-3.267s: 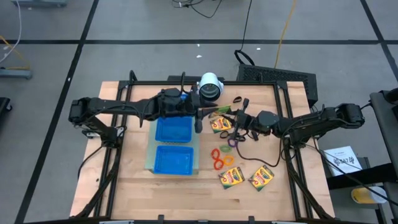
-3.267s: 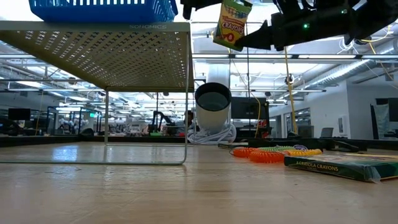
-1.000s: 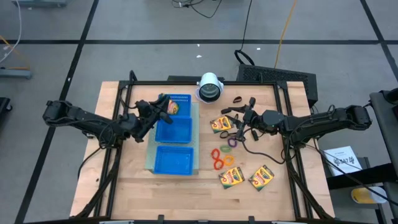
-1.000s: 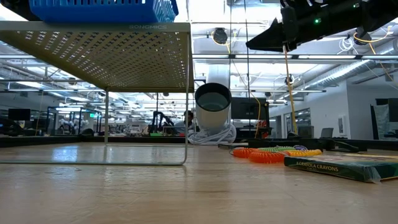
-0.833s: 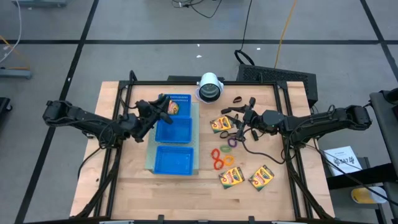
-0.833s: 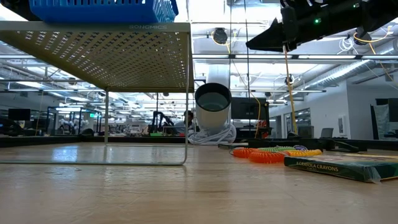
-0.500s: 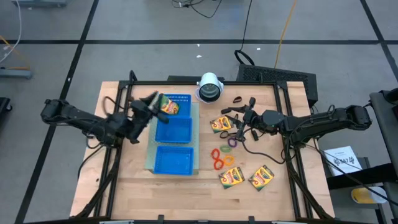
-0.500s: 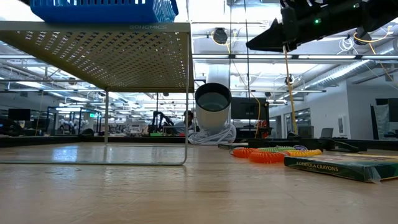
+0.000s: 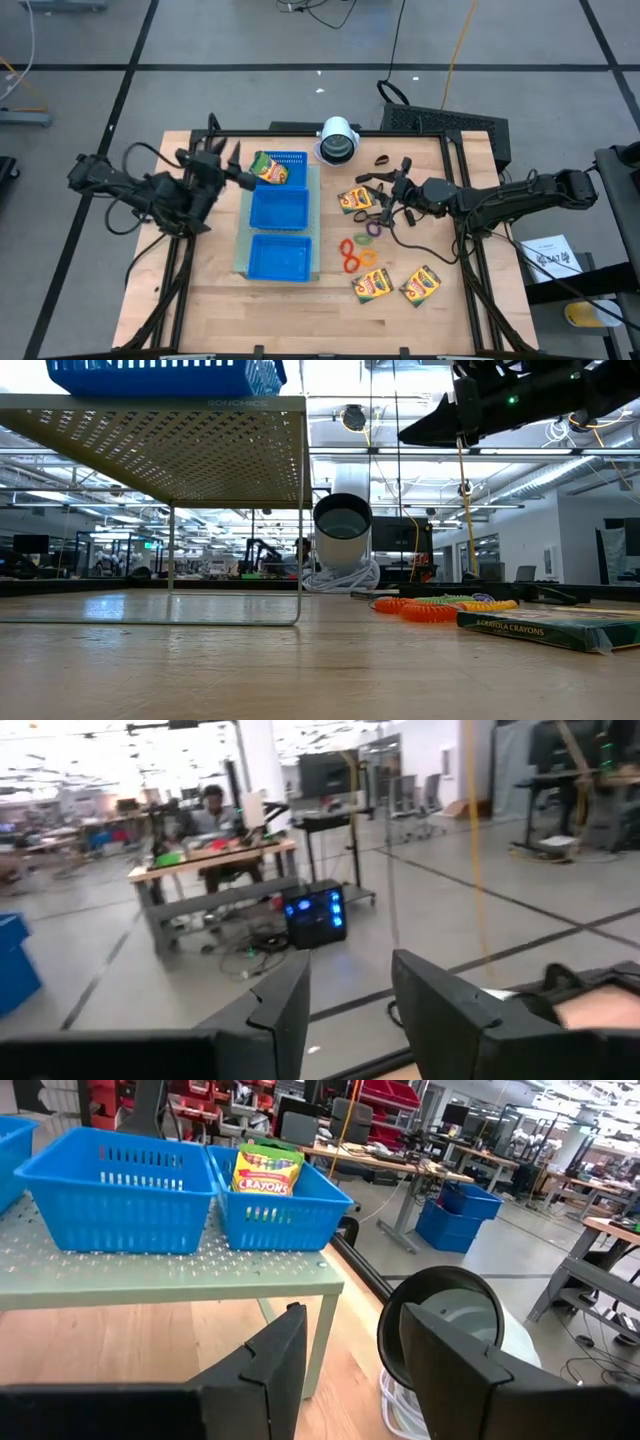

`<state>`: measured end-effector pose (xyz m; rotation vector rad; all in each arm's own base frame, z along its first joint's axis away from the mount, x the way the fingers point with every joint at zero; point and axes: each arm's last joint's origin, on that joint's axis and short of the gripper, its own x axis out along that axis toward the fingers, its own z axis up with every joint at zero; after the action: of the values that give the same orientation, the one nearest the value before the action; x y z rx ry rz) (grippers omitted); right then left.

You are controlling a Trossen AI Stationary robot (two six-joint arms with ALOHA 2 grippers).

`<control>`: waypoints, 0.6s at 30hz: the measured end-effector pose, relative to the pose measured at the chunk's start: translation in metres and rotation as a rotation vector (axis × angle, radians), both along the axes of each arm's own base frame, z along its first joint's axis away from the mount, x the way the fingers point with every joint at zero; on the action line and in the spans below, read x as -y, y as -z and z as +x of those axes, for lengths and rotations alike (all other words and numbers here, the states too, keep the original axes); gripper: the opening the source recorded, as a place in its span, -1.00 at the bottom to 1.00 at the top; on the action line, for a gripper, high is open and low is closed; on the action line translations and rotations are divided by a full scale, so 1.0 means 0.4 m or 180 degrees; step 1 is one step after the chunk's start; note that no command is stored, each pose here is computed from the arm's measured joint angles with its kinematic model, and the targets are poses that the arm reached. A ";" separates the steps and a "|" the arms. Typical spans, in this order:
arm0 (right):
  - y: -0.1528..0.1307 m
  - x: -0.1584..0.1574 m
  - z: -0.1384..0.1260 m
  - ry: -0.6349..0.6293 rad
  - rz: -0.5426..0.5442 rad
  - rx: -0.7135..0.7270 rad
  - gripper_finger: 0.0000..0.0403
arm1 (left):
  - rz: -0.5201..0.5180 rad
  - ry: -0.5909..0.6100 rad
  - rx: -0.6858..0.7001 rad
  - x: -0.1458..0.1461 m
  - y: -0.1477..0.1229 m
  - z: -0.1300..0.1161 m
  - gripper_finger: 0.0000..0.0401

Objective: Pick & Place Office Desk Supplies
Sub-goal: Put the crayon box into the top blue bin on the shelf

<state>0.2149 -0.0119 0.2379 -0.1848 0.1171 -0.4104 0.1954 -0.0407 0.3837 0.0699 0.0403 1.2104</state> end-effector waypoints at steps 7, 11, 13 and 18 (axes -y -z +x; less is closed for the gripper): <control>-0.001 0.000 0.000 -0.0001 -0.0014 0.0011 -0.25 | 0.0253 0.1121 -0.0006 0.039 0.056 0.045 -0.35; -0.001 0.000 0.000 -0.0001 0.0001 0.0019 -0.25 | -0.0073 0.2112 0.0227 0.026 0.087 0.072 -0.47; -0.001 0.000 0.000 -0.0001 0.0003 0.0021 -0.25 | -0.0405 0.2258 0.0264 -0.002 0.095 0.068 -0.53; -0.001 0.000 0.000 0.0003 0.0080 0.0054 -0.25 | -0.1351 0.1953 0.0093 -0.086 0.084 0.037 -0.61</control>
<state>0.2150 -0.0118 0.2385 -0.1566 0.1057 -0.4111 0.2102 -0.0061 0.3502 -0.2901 0.2325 0.5709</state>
